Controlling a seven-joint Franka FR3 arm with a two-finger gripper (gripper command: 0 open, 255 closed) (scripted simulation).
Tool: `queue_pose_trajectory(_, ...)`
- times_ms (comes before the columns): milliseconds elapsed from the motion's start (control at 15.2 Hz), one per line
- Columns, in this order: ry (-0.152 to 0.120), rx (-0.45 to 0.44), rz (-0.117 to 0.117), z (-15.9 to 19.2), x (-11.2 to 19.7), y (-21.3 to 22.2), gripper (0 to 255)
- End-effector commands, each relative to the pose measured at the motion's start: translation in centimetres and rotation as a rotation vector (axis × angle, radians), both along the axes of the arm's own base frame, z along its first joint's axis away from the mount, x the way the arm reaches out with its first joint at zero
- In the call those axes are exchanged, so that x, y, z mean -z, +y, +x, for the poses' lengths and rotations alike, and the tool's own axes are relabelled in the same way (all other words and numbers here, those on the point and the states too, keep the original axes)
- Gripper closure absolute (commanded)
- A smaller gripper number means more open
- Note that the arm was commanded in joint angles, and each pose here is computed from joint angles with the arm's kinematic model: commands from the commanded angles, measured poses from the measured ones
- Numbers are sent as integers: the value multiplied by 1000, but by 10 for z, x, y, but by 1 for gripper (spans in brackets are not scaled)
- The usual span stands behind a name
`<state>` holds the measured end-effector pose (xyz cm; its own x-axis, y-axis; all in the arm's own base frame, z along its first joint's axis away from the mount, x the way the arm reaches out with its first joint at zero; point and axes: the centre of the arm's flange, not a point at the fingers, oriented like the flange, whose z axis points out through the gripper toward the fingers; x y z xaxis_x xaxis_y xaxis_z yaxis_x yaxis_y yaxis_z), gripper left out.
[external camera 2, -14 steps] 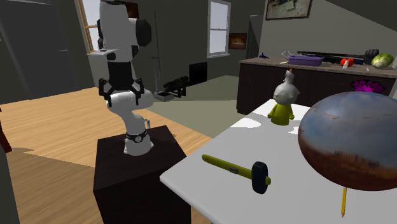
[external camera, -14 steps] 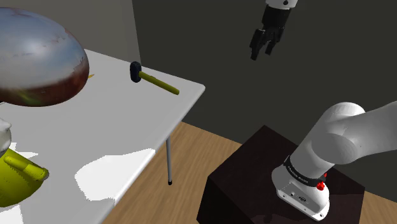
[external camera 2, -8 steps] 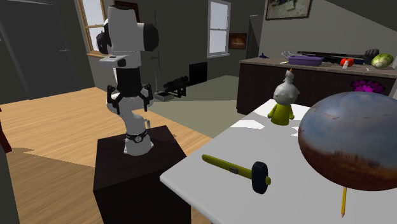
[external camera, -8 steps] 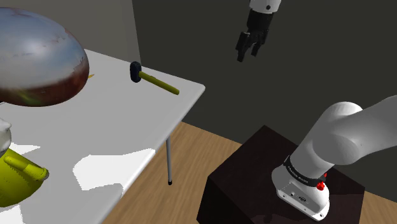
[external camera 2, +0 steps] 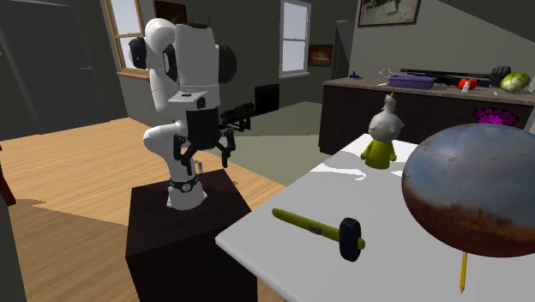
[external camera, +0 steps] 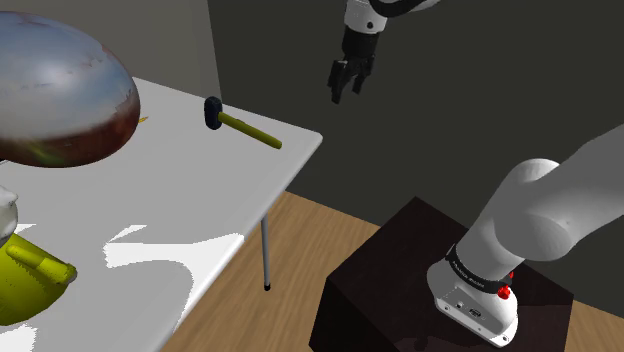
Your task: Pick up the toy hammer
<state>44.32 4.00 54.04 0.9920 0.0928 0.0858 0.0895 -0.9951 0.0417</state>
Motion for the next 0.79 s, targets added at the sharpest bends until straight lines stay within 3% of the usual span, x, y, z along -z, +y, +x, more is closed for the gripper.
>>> queue_pose_trajectory(0,-8,-30,4,19,9,15,0)
queue_pose_trajectory(726,-46,-193,24,113,49,106,0)
